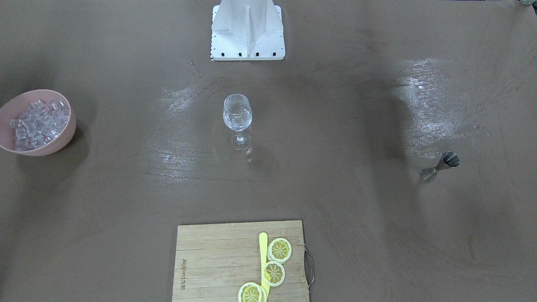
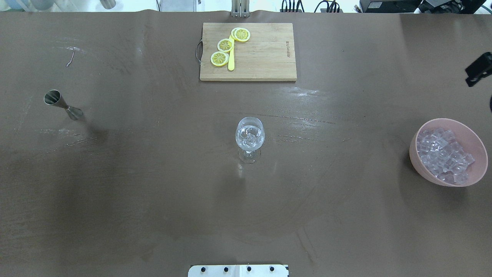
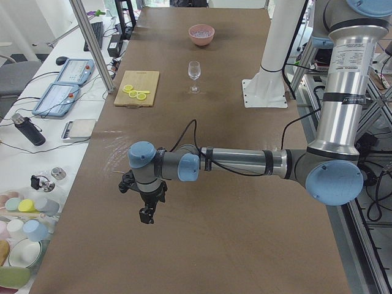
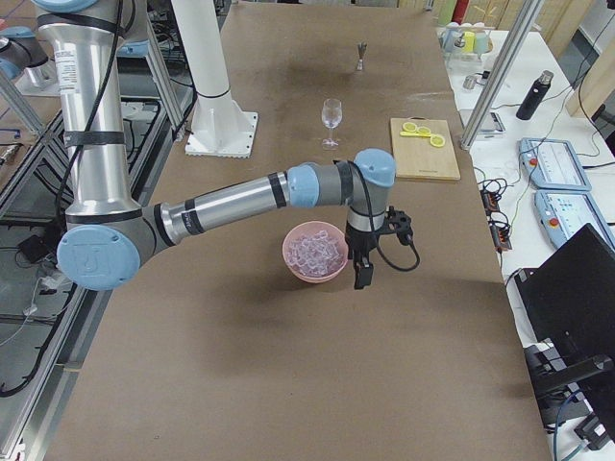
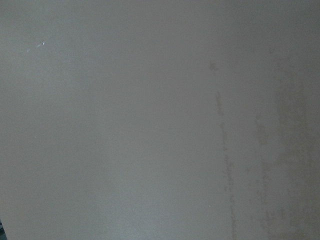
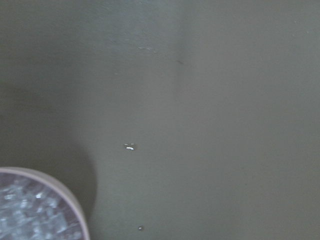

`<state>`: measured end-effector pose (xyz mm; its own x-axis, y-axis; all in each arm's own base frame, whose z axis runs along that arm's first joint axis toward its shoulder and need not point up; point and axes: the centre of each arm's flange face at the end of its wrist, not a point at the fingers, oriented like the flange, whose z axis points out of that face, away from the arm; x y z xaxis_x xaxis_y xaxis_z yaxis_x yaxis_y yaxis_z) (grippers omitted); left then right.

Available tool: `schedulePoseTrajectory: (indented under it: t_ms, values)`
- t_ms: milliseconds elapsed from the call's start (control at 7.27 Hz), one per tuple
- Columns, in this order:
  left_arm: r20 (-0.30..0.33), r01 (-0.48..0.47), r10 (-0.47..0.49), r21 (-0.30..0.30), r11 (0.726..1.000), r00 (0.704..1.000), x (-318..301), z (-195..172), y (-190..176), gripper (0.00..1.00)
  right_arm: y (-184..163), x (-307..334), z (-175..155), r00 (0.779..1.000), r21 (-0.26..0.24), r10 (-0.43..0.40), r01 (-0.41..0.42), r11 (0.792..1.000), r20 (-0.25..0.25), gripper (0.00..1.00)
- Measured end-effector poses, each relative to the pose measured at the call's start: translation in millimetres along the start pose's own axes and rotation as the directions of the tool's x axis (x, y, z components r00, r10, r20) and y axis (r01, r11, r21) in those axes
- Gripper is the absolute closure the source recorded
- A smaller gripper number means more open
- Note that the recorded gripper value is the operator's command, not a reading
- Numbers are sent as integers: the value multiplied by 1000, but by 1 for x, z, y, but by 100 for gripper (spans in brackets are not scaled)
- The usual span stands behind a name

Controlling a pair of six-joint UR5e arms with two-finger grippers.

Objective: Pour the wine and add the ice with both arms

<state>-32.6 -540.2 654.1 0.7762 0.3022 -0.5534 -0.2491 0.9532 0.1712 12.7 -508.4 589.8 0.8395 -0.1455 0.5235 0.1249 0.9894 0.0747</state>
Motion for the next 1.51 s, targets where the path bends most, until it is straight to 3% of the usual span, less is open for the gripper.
schedulePoseTrajectory:
  t_ms: [275,413,688,963,1514]
  values:
    - [-14,1,-1,2,1000,1000,1,0,0,2,11,58,79,1000,45,-20,20,999,2,0]
    - [-34,4,-4,2,1000,999,3,0,0,2,12,66,92,999,63,-30,29,998,10,0]
    - [-108,19,-18,8,1000,994,7,1,2,2,6,60,91,997,49,-18,14,999,69,0]
    - [-128,30,-28,11,999,991,6,0,5,2,5,45,65,993,20,15,-17,1000,116,0]
    - [-130,42,-41,8,999,991,1,3,17,2,16,37,47,992,-11,59,-58,998,113,0]
